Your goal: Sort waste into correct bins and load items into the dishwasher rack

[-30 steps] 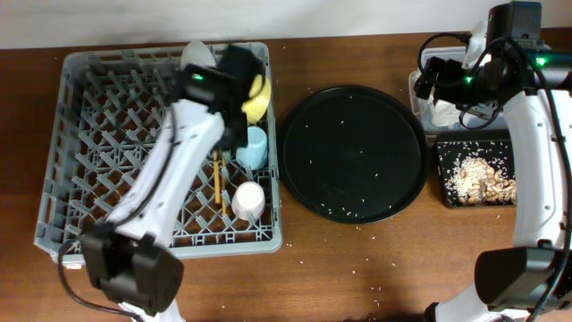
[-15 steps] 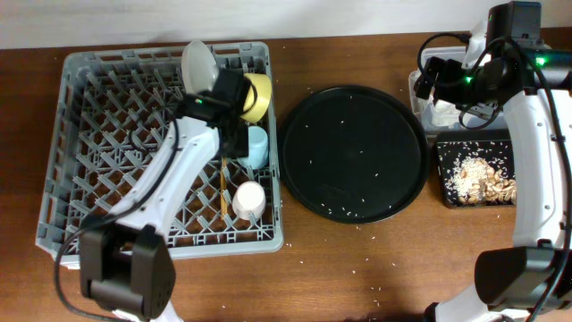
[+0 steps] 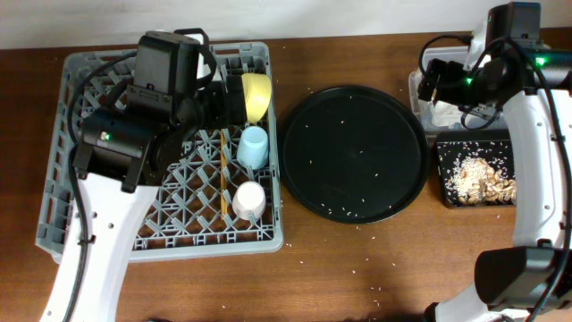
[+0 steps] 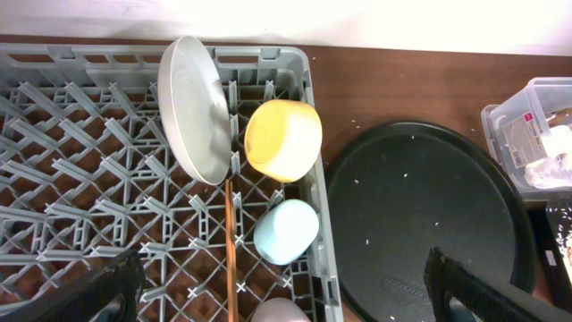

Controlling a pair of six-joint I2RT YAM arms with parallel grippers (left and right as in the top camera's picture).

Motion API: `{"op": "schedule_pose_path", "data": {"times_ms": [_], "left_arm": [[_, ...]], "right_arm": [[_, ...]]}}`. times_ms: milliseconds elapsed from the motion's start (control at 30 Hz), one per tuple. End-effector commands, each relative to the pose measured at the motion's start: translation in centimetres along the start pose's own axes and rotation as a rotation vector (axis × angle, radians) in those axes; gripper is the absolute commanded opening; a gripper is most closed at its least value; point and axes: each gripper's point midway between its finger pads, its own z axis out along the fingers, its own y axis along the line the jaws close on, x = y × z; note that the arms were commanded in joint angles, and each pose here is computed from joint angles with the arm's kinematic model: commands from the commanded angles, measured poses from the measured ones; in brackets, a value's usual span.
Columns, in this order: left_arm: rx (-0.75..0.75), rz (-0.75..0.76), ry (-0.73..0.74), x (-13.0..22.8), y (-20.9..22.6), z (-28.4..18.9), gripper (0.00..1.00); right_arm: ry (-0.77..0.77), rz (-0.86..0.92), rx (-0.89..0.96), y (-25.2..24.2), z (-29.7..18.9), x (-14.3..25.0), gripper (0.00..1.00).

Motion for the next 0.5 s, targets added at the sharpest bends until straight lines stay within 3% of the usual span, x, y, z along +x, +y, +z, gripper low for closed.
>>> {"op": "schedule_pose_path", "data": {"times_ms": [0,233,400,467], "left_arm": [[0.015,0.010,0.004,0.1,-0.3,-0.1,0.99],[0.015,0.010,0.004,0.1,-0.3,-0.1,0.99],[0.015,0.010,0.004,0.1,-0.3,-0.1,0.99],[0.015,0.010,0.004,0.1,-0.3,-0.1,0.99]], "right_arm": [[-0.076,-0.041,0.103,-0.6,-1.8,-0.6,0.98],[-0.475,-0.109,0.052,3.5,-9.0,-4.2,0.98],[-0.634,-0.105,-0.011,1.7,-9.8,1.9,0.98],[-0.723,-0.080,-0.046,-0.1,-8.9,6.9,0.98]]}}
